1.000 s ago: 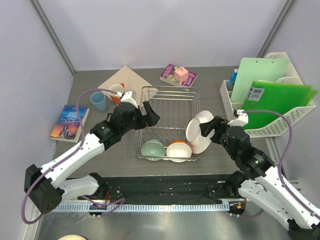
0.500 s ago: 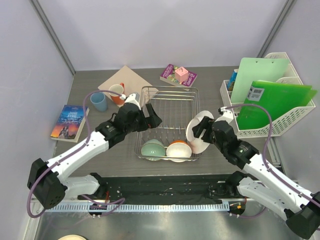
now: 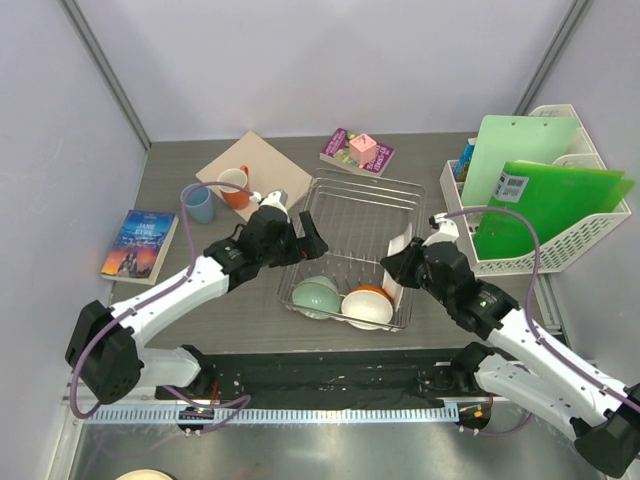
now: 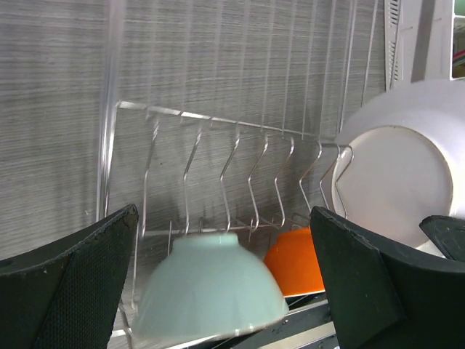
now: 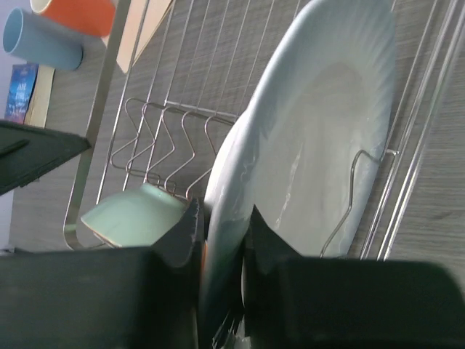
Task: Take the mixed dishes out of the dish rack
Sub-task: Pick up the plate from the dish rack.
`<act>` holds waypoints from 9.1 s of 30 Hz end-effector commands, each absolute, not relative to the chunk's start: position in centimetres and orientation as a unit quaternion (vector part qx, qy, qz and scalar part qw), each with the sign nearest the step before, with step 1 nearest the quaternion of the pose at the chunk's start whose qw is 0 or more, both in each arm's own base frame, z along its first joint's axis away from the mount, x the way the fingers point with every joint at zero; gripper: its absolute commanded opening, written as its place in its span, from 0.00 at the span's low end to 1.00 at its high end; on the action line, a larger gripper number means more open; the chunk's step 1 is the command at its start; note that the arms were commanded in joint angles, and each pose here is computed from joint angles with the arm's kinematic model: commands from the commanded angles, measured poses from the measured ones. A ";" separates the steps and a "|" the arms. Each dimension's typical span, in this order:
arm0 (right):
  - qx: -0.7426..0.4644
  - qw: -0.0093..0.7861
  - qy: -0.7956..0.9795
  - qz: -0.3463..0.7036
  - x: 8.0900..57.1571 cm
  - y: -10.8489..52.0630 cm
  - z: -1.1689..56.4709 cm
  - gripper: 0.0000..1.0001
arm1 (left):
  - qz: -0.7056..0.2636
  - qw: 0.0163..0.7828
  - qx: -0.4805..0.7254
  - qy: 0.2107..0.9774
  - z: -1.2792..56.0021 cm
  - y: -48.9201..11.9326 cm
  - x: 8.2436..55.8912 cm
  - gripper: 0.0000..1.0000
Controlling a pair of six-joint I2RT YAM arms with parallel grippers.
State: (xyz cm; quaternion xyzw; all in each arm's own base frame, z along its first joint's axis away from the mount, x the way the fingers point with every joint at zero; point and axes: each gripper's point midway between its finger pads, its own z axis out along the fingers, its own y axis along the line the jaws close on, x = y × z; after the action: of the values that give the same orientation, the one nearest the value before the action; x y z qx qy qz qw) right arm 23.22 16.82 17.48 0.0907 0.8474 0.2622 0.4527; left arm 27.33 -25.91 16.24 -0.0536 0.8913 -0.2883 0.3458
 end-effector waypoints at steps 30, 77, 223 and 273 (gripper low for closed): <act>0.035 0.563 0.783 0.262 27.6 18.0 29.6 0.01 | -0.308 0.358 -0.077 0.878 16.7 -26.3 28.0 1.00; 0.047 0.564 0.751 0.340 25.6 18.1 23.6 0.01 | -0.051 0.379 -0.055 0.923 11.2 -20.2 32.7 0.68; -0.008 0.587 0.638 0.497 27.2 19.1 35.5 0.01 | -0.116 0.394 -0.091 0.907 15.8 -21.6 33.0 0.55; -0.423 0.679 0.581 -0.149 18.4 25.1 32.4 0.01 | -0.235 0.441 -0.064 0.864 26.5 -19.2 32.0 0.93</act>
State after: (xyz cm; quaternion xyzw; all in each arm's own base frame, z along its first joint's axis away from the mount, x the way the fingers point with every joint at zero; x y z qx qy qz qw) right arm 18.99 27.21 28.87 -0.4355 0.6352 -0.0483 0.6360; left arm 32.97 -18.12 25.85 -0.1003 0.8674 -0.1980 0.4453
